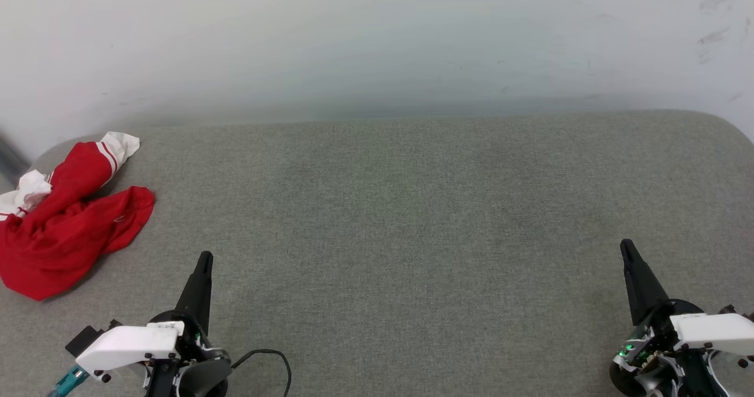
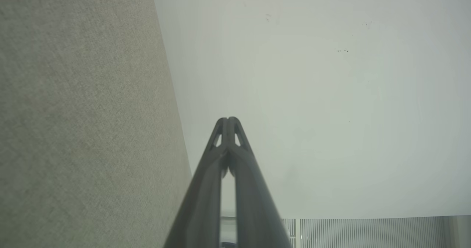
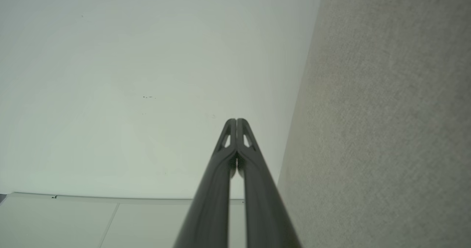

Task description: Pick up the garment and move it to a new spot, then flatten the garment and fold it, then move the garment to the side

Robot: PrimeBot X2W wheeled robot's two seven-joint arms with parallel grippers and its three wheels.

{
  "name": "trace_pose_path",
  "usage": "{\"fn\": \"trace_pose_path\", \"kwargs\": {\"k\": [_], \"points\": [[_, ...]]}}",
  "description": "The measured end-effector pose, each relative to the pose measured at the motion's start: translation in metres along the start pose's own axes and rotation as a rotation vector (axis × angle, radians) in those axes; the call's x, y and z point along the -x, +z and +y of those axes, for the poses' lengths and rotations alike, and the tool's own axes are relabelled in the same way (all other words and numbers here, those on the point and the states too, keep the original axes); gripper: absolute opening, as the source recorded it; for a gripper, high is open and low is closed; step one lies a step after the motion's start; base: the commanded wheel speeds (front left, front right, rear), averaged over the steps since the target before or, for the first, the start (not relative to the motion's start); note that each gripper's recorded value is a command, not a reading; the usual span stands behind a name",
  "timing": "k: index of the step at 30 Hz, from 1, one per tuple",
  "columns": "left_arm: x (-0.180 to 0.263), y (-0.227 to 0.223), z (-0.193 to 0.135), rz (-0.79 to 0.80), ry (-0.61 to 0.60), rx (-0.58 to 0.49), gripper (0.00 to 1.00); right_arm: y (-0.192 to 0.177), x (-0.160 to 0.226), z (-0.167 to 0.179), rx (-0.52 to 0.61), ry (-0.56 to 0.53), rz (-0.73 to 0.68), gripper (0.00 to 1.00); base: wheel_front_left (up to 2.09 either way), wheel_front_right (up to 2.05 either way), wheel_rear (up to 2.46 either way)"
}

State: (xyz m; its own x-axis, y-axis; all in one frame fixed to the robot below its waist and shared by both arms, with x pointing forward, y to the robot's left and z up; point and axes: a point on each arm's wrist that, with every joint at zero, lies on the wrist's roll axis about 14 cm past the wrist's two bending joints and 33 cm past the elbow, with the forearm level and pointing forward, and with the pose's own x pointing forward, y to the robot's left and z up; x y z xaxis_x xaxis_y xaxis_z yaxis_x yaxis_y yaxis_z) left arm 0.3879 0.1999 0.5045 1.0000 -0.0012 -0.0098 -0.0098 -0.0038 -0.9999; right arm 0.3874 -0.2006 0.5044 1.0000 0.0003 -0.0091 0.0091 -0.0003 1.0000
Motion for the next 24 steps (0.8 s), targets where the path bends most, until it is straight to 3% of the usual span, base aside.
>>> {"fn": "trace_pose_path", "kwargs": {"k": [24], "points": [[0.0,-0.0001,0.0,0.0,0.0,0.0,0.0,0.0001,0.0,0.0,0.0,0.0,0.0,0.0,0.0,0.0,0.0]]}}
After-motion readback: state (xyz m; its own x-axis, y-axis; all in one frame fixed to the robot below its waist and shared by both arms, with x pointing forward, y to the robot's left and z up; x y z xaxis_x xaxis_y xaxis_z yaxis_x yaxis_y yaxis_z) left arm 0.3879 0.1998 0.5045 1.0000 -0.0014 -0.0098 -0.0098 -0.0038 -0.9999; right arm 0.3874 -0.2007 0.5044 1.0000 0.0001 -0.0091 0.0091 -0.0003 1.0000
